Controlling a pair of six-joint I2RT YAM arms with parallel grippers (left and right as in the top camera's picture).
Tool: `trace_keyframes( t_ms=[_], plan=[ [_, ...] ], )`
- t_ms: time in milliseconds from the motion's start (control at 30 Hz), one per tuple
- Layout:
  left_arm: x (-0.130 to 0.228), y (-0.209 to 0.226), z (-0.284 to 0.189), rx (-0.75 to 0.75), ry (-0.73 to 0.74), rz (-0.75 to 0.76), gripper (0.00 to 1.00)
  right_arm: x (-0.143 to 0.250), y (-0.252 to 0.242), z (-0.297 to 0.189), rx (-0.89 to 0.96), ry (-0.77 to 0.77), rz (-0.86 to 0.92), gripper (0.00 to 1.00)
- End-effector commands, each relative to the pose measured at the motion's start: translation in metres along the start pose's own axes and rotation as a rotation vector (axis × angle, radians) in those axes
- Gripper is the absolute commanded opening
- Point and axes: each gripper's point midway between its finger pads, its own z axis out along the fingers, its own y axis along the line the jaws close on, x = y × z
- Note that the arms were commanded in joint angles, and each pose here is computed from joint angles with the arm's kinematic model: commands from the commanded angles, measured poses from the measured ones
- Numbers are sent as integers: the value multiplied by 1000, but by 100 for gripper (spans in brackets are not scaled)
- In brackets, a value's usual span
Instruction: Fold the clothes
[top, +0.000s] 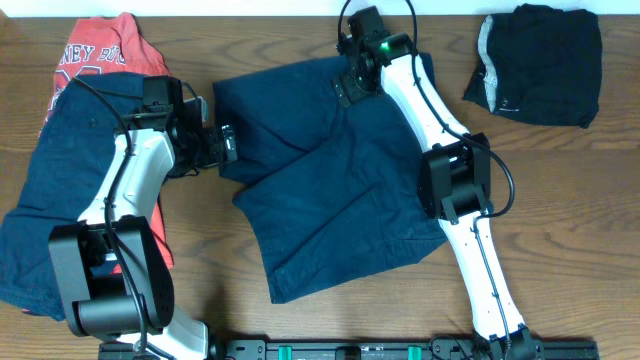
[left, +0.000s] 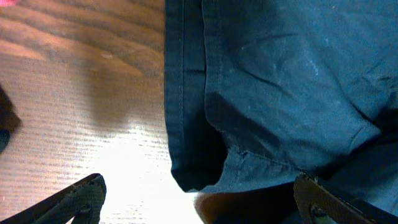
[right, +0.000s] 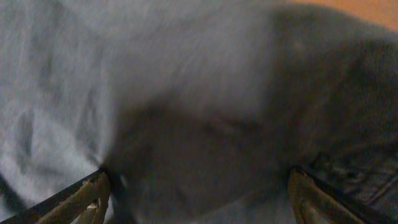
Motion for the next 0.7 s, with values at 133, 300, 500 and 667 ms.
trace_keyframes(
  t_ms=[133,300,500,667],
  plan=[
    [-12,-5,-7,11,-37,24,98,16,-54,28,75,28,109,89],
    [-14,-5,-7,12,-47,30,98,21,-95,31,100,16,219,89],
    [-21,-5,-3,15,-68,35,98,20,-123,38,66,-26,340,92],
    [-28,-7,-6,17,-97,86,98,3,-120,8,40,-65,341,99]
  ],
)
